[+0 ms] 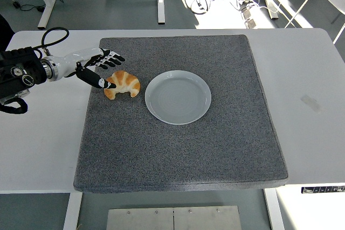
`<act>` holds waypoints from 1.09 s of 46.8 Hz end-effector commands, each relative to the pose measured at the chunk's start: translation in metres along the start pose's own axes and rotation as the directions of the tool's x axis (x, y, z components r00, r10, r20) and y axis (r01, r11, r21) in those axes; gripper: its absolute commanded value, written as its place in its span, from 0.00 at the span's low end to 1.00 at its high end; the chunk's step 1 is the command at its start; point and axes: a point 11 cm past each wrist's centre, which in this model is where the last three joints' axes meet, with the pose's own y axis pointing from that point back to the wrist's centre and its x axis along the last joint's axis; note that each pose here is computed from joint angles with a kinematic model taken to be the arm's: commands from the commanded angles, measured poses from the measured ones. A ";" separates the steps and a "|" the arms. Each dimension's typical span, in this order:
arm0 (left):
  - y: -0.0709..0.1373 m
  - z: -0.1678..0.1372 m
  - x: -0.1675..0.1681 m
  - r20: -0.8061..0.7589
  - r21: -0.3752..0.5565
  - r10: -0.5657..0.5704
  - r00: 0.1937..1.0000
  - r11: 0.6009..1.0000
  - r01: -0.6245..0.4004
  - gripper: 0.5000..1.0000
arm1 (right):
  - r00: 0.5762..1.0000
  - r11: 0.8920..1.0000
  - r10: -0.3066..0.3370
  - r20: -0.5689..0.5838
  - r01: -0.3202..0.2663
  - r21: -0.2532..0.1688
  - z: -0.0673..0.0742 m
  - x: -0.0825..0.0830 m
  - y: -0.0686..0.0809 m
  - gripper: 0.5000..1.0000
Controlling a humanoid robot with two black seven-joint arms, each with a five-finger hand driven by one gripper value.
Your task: Place the bread on the plate
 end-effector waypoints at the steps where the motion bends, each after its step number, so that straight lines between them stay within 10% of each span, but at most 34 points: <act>1: -0.001 0.000 0.001 0.018 0.022 0.002 1.000 1.000 -0.002 0.68 | 1.000 1.000 0.000 0.000 0.000 0.000 0.000 0.000 0.000 1.00; 51: -0.023 0.026 -0.010 0.210 0.109 -0.029 0.977 0.994 0.006 0.69 | 1.000 1.000 0.000 0.000 0.000 0.000 0.000 0.000 0.000 1.00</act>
